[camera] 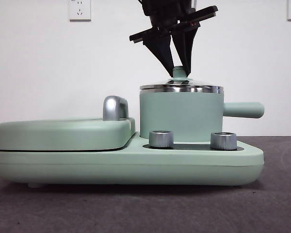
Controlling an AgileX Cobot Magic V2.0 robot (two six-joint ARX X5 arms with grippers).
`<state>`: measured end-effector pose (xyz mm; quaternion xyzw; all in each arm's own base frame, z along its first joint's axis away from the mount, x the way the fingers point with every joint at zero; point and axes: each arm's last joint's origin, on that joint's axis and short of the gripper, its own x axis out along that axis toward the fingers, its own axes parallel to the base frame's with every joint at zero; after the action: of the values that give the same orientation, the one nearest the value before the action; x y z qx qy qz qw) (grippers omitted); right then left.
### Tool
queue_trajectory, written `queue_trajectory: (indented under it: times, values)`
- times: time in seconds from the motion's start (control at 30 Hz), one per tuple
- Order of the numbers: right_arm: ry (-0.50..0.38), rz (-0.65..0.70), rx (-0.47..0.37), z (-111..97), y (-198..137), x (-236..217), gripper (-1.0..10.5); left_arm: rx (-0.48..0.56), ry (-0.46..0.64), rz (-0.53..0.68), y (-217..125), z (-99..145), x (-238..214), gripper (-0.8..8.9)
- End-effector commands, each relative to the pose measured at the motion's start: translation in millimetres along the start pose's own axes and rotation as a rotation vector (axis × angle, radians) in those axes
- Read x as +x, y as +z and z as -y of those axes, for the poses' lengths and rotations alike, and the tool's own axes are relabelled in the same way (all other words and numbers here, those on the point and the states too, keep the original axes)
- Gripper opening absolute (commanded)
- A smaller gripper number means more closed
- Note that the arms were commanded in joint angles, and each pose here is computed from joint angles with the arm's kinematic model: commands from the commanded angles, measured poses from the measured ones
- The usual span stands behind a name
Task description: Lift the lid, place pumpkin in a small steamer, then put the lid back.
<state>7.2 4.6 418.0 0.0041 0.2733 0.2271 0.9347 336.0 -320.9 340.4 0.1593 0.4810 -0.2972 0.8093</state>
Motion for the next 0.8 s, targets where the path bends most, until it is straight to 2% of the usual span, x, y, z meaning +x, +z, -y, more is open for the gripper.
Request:
queue_trajectory:
  times: [0.03, 0.1, 0.13, 0.2, 0.23, 0.27, 0.4, 0.6, 0.8]
  values:
    - [-0.005, -0.071, 0.006, 0.8, -6.3, -2.5, 6.0, -0.004, 0.001, -0.032, 0.1, 5.6, 17.1, 0.16]
    - [-0.005, -0.071, 0.006, 0.8, -6.3, -2.5, 6.0, -0.009, 0.001, -0.029, 0.3, 5.6, 17.2, 0.41]
    - [-0.005, -0.071, 0.006, 0.8, -6.3, -2.5, 6.0, -0.012, 0.001, -0.027, 0.6, 5.4, 16.2, 1.13]
    - [-0.004, -0.071, 0.006, 0.8, -6.3, -2.5, 6.0, -0.022, 0.0, -0.006, 1.8, 4.5, 8.6, 3.61]
    - [-0.004, -0.071, 0.006, 0.8, -6.3, -2.5, 6.0, -0.026, -0.001, 0.006, 2.4, 4.1, 3.1, 4.41]
    - [-0.004, -0.071, 0.006, 0.8, -6.3, -2.5, 6.0, -0.03, -0.002, 0.019, 2.7, 4.0, -3.2, 4.69]
    - [-0.004, -0.071, 0.006, 0.8, -6.3, -2.5, 6.0, -0.043, -0.003, 0.019, -3.4, 2.6, -37.2, 4.8]
    - [0.051, -0.08, 0.008, -0.9, -6.3, -2.3, 6.0, -0.059, -0.023, 0.137, -16.0, 0.9, -110.0, 4.83]
    - [0.084, -0.085, 0.009, -1.8, -6.3, -2.2, 6.0, -0.028, -0.042, 0.157, -65.7, -2.4, -181.4, 4.83]
